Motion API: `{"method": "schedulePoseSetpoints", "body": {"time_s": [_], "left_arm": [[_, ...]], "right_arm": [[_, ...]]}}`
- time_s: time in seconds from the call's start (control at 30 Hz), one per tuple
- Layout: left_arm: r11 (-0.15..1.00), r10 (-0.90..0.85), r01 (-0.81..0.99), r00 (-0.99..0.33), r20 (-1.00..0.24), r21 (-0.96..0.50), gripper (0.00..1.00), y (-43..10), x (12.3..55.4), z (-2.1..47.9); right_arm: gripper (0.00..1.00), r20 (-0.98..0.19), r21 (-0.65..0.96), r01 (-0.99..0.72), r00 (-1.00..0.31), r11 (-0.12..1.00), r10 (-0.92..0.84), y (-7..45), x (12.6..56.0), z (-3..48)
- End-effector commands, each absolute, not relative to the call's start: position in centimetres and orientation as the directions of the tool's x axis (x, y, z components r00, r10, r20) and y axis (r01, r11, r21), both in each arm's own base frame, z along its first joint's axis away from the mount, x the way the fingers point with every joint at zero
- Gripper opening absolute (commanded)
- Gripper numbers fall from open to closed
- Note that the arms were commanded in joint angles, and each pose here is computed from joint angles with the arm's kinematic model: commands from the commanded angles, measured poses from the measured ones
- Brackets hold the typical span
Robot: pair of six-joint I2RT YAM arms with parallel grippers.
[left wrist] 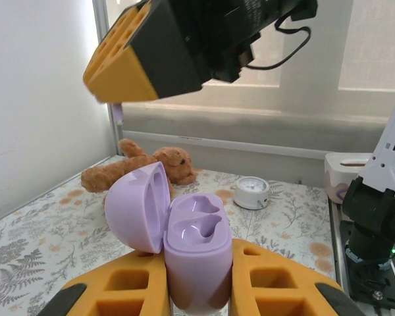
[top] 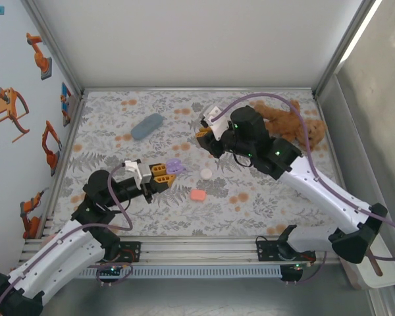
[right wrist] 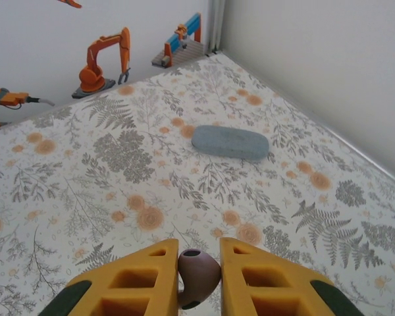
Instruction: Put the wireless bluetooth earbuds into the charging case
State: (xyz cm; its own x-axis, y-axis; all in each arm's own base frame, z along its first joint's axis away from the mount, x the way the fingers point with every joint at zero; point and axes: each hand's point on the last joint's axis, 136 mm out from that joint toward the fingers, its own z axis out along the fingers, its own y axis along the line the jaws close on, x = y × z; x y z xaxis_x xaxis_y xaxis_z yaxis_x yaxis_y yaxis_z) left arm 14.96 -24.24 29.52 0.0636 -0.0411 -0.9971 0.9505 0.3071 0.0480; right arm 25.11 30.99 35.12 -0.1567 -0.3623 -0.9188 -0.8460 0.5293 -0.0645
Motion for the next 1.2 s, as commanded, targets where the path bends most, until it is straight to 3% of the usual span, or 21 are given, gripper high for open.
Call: {"method": "schedulePoseSetpoints", "body": {"time_s": [0.0, 0.43, 1.17], "left_arm": [[0.258, -0.098, 0.963, 0.101, -0.99, 0.072, 0.04, -25.0, 14.6, 31.0], [0.191, -0.105, 0.978, 0.103, -0.989, 0.082, 0.02, -27.2, 15.8, 31.8], [0.169, -0.123, 0.981, 0.112, -0.986, 0.091, 0.01, -27.3, 15.4, 33.0]], "right_arm": [[0.19, -0.941, -0.137, -0.892, -0.019, 0.43, -0.339, 31.5, 23.1, 37.4], [0.18, -0.9, -0.324, -0.917, 0.223, 0.232, -0.375, 33.2, 17.8, 39.1], [0.18, -0.827, -0.404, -0.89, 0.257, 0.211, -0.5, 35.0, 18.2, 35.6]]}}
